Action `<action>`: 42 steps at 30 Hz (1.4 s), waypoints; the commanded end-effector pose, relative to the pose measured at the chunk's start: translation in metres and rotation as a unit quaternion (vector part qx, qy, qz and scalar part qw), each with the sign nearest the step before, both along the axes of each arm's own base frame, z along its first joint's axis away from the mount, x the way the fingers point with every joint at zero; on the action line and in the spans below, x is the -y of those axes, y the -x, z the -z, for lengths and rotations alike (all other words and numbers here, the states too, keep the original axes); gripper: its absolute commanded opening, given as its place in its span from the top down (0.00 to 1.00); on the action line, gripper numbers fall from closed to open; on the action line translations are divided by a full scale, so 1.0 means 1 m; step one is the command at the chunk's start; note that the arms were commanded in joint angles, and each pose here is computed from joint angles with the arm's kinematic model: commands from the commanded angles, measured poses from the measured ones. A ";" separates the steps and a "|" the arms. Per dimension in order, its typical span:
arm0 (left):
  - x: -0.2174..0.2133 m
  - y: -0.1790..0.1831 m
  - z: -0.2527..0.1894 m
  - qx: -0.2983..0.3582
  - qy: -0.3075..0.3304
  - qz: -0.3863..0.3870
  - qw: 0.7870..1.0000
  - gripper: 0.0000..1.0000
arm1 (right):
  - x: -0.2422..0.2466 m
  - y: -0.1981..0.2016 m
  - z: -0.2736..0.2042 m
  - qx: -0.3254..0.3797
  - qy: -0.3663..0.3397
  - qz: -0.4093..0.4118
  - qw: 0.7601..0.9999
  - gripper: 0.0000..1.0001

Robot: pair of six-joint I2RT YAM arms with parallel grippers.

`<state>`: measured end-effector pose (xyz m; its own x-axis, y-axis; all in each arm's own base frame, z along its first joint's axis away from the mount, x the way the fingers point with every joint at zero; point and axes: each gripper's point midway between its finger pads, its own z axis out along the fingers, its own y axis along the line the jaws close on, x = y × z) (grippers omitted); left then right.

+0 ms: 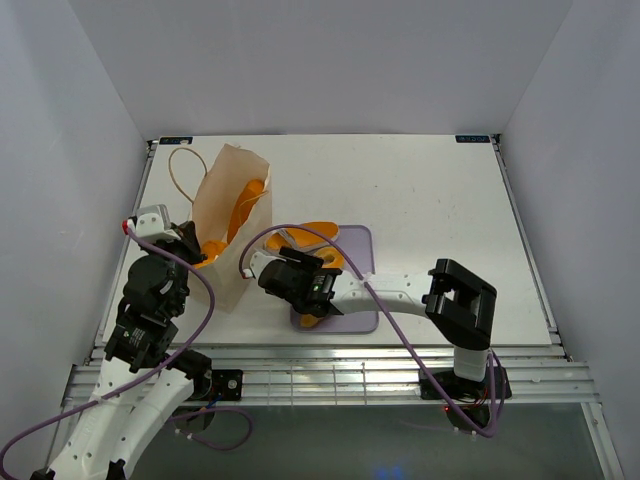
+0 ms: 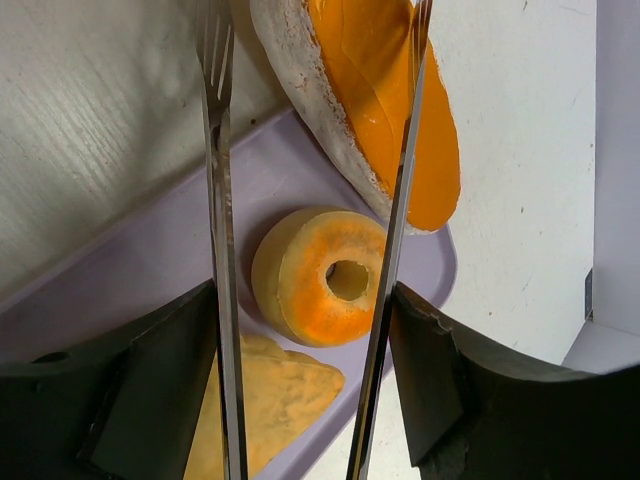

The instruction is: Place the fake bread into the paper bag

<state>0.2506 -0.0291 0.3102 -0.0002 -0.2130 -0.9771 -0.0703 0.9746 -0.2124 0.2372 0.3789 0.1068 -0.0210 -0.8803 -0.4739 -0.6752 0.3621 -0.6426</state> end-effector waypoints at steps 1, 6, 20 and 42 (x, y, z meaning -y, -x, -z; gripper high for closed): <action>-0.001 0.002 -0.002 0.004 0.000 -0.001 1.000 1.00 | -0.012 -0.010 -0.020 0.032 -0.022 0.012 0.999 0.29; 0.000 0.002 -0.001 0.004 0.000 0.000 1.000 1.00 | -0.008 -0.019 -0.021 0.036 -0.026 0.028 0.999 0.36; -0.001 0.002 -0.001 0.004 0.000 -0.002 1.000 1.00 | 0.002 -0.020 -0.042 0.040 -0.058 0.038 0.997 0.60; -0.001 0.000 0.002 -0.001 -0.002 -0.004 1.000 1.00 | 0.064 0.001 -0.190 0.064 -0.260 0.079 0.960 0.65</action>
